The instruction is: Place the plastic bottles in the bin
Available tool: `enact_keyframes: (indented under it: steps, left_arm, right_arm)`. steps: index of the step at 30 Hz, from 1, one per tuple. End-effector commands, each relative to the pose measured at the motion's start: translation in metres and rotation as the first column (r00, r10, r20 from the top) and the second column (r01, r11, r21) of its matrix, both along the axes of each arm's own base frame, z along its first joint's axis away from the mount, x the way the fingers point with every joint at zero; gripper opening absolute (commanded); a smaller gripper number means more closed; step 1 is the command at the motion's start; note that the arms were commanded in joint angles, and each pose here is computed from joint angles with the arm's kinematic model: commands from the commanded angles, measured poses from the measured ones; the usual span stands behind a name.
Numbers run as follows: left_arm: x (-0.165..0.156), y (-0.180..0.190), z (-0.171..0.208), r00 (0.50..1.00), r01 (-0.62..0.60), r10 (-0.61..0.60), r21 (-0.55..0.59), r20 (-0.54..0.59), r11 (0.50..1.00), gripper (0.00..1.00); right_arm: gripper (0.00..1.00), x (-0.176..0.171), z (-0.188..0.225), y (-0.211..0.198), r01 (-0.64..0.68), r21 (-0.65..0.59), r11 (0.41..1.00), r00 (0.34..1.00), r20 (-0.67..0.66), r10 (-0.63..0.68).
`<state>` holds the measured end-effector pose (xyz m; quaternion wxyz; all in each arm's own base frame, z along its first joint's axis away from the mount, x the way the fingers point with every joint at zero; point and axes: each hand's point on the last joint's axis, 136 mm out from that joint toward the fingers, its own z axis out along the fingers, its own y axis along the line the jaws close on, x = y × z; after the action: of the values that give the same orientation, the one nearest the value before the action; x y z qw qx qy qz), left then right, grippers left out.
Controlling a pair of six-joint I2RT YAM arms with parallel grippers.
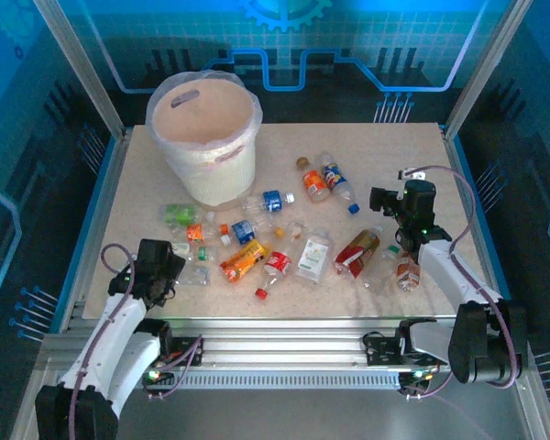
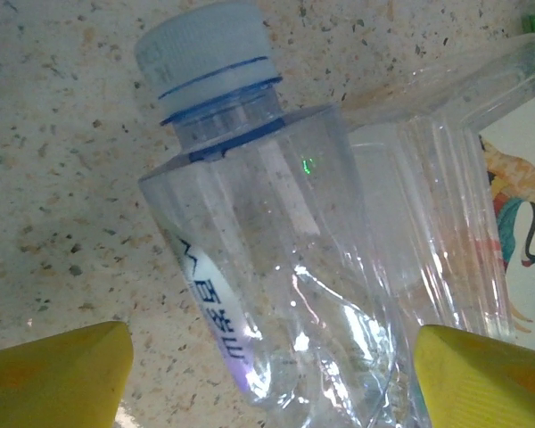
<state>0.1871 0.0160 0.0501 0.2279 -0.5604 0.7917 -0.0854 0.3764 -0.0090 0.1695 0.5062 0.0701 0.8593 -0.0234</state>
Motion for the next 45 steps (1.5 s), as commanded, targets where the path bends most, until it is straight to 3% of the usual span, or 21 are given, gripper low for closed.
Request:
enact_keyframes:
  steps: [1,21,26,29,36,45]
  left_arm:
    - [0.004,-0.002,-0.005,1.000,0.008,-0.008,-0.002,0.001,1.000,0.82]
    - [-0.020,0.013,-0.034,0.987,-0.125,0.126,0.018,-0.104,0.992,0.77]
    - [-0.019,0.017,-0.034,0.984,-0.146,0.148,0.022,-0.097,0.989,0.62]
    - [-0.020,0.021,-0.026,0.983,-0.154,0.158,0.045,-0.091,0.987,0.59]
    - [-0.031,0.044,0.017,0.979,-0.188,0.199,0.174,-0.044,0.967,0.48]
    - [-0.003,0.072,0.147,0.974,-0.154,0.070,0.399,0.217,0.904,0.42]
  right_arm:
    - [1.00,0.002,0.010,-0.003,0.011,0.019,1.000,1.000,0.028,-0.011]
    - [1.00,0.001,0.010,-0.004,0.022,0.024,0.999,0.999,0.036,-0.022]
    - [1.00,0.000,0.010,-0.004,0.024,0.024,0.999,0.999,0.037,-0.025]
    - [1.00,0.000,0.012,-0.006,0.030,0.020,0.999,0.999,0.041,-0.030]
    - [1.00,-0.002,0.014,-0.008,0.043,0.017,0.999,0.998,0.051,-0.044]
    - [1.00,-0.005,0.014,-0.012,0.066,0.010,0.998,0.996,0.054,-0.067]
